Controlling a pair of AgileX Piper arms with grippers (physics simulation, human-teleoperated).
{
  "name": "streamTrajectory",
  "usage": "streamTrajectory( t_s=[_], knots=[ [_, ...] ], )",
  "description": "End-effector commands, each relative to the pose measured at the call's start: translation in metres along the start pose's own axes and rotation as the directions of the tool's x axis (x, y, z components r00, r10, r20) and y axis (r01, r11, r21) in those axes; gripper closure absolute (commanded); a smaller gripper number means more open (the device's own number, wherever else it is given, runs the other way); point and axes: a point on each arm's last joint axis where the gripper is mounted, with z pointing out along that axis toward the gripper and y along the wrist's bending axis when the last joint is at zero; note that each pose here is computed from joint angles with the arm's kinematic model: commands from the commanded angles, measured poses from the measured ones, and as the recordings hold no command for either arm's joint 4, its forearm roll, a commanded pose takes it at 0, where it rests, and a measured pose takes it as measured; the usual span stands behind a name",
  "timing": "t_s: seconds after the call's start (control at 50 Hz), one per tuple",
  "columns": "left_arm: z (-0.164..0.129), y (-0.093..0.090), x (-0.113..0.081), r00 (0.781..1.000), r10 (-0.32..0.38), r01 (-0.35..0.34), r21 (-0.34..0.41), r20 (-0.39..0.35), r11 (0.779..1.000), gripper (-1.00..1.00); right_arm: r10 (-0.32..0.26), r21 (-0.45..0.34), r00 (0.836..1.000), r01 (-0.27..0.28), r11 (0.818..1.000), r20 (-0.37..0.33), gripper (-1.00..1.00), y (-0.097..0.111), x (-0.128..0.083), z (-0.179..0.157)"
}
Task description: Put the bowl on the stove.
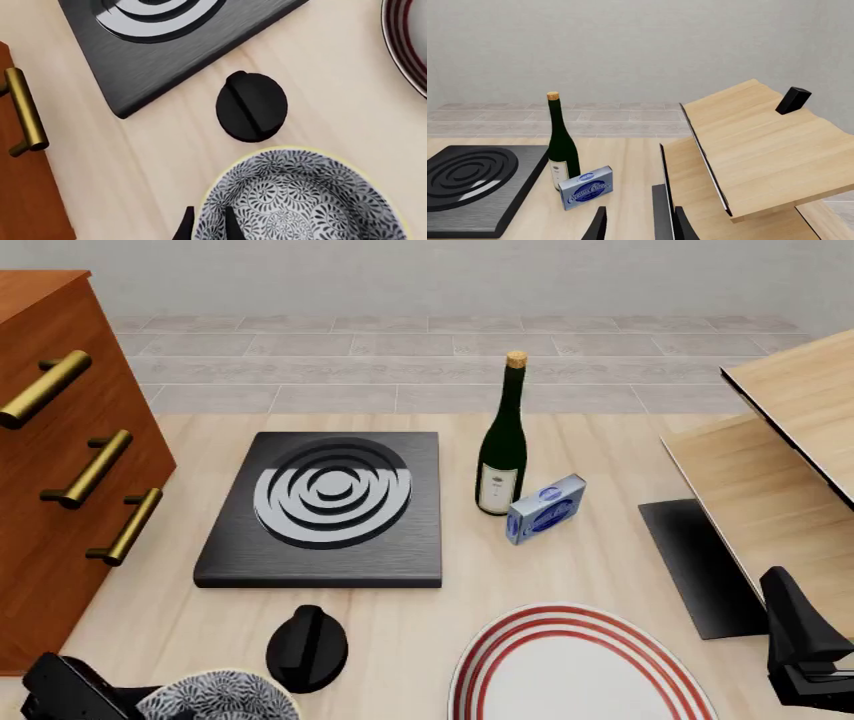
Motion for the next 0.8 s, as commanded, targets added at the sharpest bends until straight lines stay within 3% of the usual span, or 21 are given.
streamTrajectory(
  t_s=[0.02,0.08,0.2,0.36,0.44,0.52,0.54,0.58,0.62,0.8],
  knots=[
    [0.006,-0.009,0.012,0.989,0.116,-0.109,0.087,-0.091,0.990,1.00,0.000,0.000,1.000,0.000,1.000,0.000,-1.00,0.000,0.000,0.000],
    [0.000,-0.011,0.015,0.989,0.135,-0.128,0.101,-0.064,0.987,1.00,0.000,0.000,1.000,0.000,1.000,0.000,-1.00,0.000,0.000,0.000],
    [-0.016,-0.009,0.020,0.993,0.115,-0.115,0.049,0.020,0.992,1.00,0.000,0.000,1.000,0.000,1.000,0.000,-1.00,0.000,0.000,0.000],
    [-0.054,-0.003,0.003,0.986,0.118,-0.122,0.023,0.118,0.992,1.00,0.000,0.000,1.000,0.000,1.000,0.000,-1.00,0.000,0.000,0.000],
    [-0.071,0.000,-0.008,0.980,0.095,-0.094,-0.012,0.175,0.995,1.00,0.000,0.000,1.000,0.000,1.000,0.000,-1.00,0.000,0.000,0.000],
    [-0.090,0.006,-0.025,0.962,0.067,-0.053,-0.059,0.265,0.997,1.00,0.000,0.000,1.000,0.000,1.000,0.000,-1.00,0.000,0.000,0.000],
    [-0.100,0.009,-0.033,0.948,0.036,-0.005,-0.100,0.317,0.995,1.00,0.000,0.000,1.000,0.000,1.000,0.000,-1.00,0.000,0.000,0.000],
    [-0.102,0.010,-0.036,0.939,0.045,-0.006,-0.116,0.340,0.993,1.00,0.000,0.000,1.000,0.000,1.000,0.000,-1.00,0.000,0.000,0.000],
    [-0.109,0.012,-0.043,0.923,0.022,0.036,-0.141,0.385,0.989,1.00,0.000,0.000,1.000,0.000,1.000,0.000,-1.00,0.000,0.000,0.000],
    [-0.129,0.018,-0.060,0.878,-0.029,0.124,-0.169,0.477,0.978,1.00,0.000,0.000,1.000,0.000,1.000,0.000,-1.00,0.000,0.000,0.000]
  ],
)
